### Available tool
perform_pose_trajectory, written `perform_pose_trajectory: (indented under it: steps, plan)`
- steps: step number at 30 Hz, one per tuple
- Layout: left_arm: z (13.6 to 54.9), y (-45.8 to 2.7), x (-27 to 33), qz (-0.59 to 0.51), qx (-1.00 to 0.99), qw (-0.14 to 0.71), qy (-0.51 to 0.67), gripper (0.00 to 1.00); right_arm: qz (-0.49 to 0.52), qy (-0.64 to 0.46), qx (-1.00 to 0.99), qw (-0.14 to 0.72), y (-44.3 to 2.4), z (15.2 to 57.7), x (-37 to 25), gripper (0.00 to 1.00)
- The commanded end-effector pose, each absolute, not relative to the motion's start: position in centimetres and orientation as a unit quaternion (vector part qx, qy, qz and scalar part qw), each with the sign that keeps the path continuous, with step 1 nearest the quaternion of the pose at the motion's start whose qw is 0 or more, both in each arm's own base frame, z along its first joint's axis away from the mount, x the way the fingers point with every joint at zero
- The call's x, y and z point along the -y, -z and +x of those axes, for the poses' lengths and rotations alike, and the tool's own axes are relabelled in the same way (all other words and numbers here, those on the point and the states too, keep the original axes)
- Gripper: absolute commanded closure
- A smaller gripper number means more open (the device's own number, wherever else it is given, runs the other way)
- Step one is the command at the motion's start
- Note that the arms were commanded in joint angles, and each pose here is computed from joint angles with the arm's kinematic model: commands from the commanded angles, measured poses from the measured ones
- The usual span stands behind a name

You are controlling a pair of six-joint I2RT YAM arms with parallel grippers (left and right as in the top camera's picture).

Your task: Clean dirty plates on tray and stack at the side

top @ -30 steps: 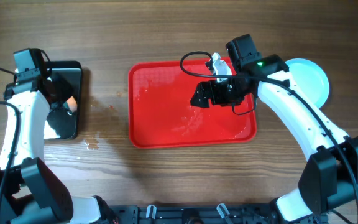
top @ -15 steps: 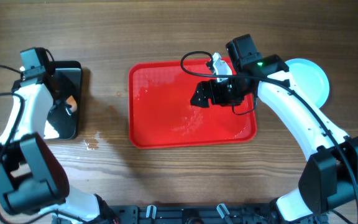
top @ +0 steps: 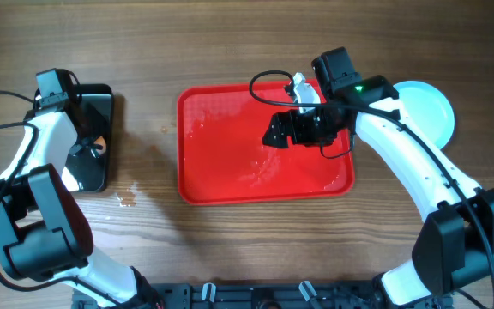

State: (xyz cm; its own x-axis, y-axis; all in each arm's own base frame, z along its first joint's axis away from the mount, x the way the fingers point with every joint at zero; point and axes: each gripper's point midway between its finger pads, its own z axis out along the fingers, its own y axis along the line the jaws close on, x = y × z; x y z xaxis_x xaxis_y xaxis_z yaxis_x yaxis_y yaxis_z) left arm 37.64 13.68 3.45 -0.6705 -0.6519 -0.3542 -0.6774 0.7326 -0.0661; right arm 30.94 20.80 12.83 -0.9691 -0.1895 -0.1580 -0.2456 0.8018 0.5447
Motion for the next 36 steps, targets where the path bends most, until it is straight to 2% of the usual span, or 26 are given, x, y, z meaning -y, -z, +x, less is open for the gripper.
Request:
perform_pose_trajectory:
  steps: [1,5,7,12,13,14,17,24,27,31,36]
  plan:
    - [37.2,-2.4,-13.6,-0.354,-0.920,0.166,-0.035,0.50,-0.114,-0.291,-0.948,0.051,-13.0,30.9,-20.8,0.12]
    - [37.0,-1.3,-13.5,-0.354,-0.922,0.152,-0.036,0.49,-0.114,-0.291,-0.949,0.051,-13.0,30.9,-20.8,0.11]
    - [36.9,-0.9,-13.5,-0.354,-0.923,0.147,-0.036,0.52,-0.114,-0.291,-0.948,0.052,-13.0,30.9,-20.8,0.10]
    - [36.7,-0.8,-13.9,-0.355,-0.922,0.145,-0.048,0.81,-0.114,-0.291,-0.949,0.052,-13.0,30.9,-20.8,0.07]
    - [36.6,-0.8,-14.0,-0.356,-0.922,0.145,-0.054,0.94,-0.114,-0.291,-0.949,0.052,-13.0,30.9,-20.8,0.07]
    - [36.6,-0.9,-14.2,-0.357,-0.921,0.145,-0.059,0.96,-0.114,-0.291,-0.949,0.052,-13.0,30.9,-20.8,0.06]
    - [36.3,-1.6,-14.9,-0.360,-0.918,0.149,-0.080,0.96,-0.115,-0.287,-0.950,0.053,-12.9,30.9,-20.7,0.06]
    - [35.9,-6.7,-16.6,-0.368,-0.899,0.201,-0.127,0.96,-0.114,-0.284,-0.950,0.054,-12.9,31.0,-20.6,0.06]
    - [34.6,-9.1,-18.3,-0.375,-0.882,0.213,-0.187,0.96,-0.114,-0.284,-0.950,0.054,-12.9,31.0,-20.6,0.06]
    - [32.4,-11.0,-20.4,-0.353,-0.871,0.196,-0.279,0.96,-0.115,-0.284,-0.950,0.054,-12.9,31.0,-20.6,0.06]
    - [31.5,-10.6,-20.5,-0.350,-0.873,0.173,-0.293,0.96,-0.115,-0.284,-0.950,0.054,-12.9,31.0,-20.6,0.06]
